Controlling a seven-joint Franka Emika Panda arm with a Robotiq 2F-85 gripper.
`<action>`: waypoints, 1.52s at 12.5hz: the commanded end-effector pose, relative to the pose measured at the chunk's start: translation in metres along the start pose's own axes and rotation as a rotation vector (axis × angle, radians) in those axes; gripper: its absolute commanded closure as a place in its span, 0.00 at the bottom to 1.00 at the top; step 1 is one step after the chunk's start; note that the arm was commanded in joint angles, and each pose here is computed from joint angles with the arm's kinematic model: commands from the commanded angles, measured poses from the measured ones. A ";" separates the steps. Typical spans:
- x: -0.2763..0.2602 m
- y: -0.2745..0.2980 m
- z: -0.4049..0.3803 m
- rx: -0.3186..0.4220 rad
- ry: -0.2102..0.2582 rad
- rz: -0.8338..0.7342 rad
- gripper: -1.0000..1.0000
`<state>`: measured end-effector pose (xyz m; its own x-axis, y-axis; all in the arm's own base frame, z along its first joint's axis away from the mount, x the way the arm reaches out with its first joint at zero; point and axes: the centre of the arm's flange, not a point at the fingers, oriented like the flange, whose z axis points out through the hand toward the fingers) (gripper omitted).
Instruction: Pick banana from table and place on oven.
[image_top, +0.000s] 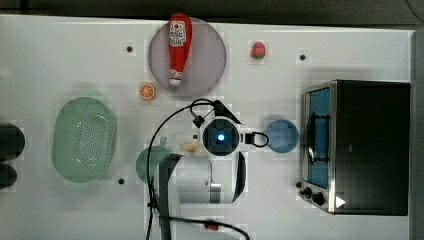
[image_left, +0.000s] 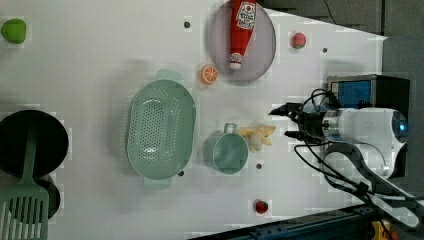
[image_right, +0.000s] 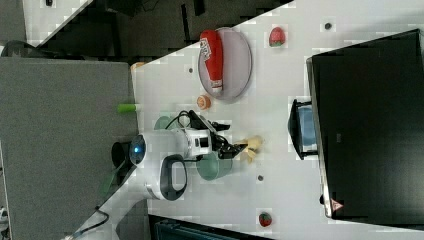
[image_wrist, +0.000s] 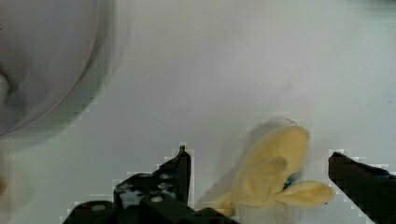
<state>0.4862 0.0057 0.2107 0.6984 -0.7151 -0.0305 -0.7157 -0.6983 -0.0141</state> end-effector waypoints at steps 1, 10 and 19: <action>-0.013 -0.001 0.039 -0.031 -0.041 -0.036 0.00; -0.012 -0.005 0.053 0.004 -0.013 -0.035 0.76; 0.000 -0.023 -0.186 0.053 0.090 -0.040 0.76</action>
<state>0.4918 0.0194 0.3452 0.7360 -0.6770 0.0010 -0.6770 -0.7359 0.0122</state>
